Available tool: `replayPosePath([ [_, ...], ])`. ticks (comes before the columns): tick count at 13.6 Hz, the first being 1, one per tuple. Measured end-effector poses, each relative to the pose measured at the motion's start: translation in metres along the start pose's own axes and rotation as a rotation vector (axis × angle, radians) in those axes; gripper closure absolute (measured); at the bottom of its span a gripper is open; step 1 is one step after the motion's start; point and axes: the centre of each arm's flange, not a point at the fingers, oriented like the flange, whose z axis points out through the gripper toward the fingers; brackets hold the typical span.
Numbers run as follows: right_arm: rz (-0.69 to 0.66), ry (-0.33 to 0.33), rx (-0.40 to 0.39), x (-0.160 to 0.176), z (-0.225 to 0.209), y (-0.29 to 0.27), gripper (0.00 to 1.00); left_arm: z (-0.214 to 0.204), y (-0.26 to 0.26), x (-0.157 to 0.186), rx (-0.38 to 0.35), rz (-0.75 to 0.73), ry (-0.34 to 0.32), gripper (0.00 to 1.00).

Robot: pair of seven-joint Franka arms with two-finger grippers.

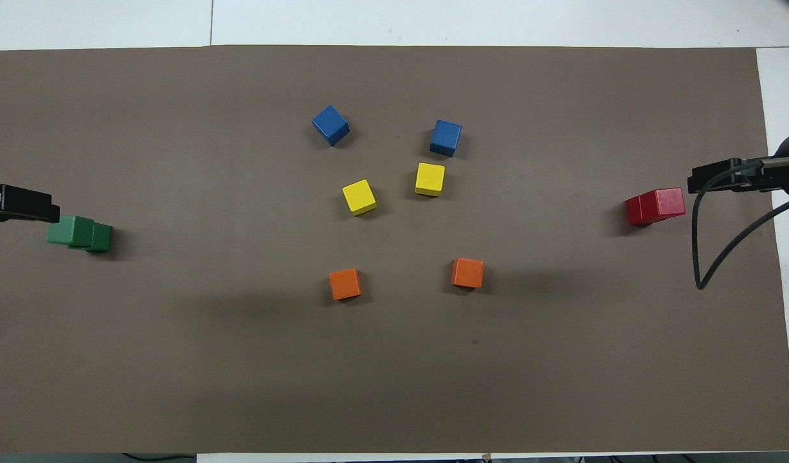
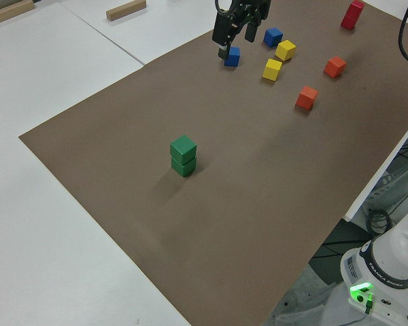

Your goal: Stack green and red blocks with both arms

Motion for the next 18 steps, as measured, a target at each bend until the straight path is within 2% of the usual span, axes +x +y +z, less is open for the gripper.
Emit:
replayPosePath([
  [7,0.001,-0.094,0.003,-0.011,-0.009,0.0,0.0,-0.001,0.0,0.0,0.0,0.0,0.002,0.0],
  [18,0.013,-0.093,0.003,-0.013,-0.024,0.006,0.0,-0.001,0.0,0.0,0.0,0.0,0.002,0.0],
])
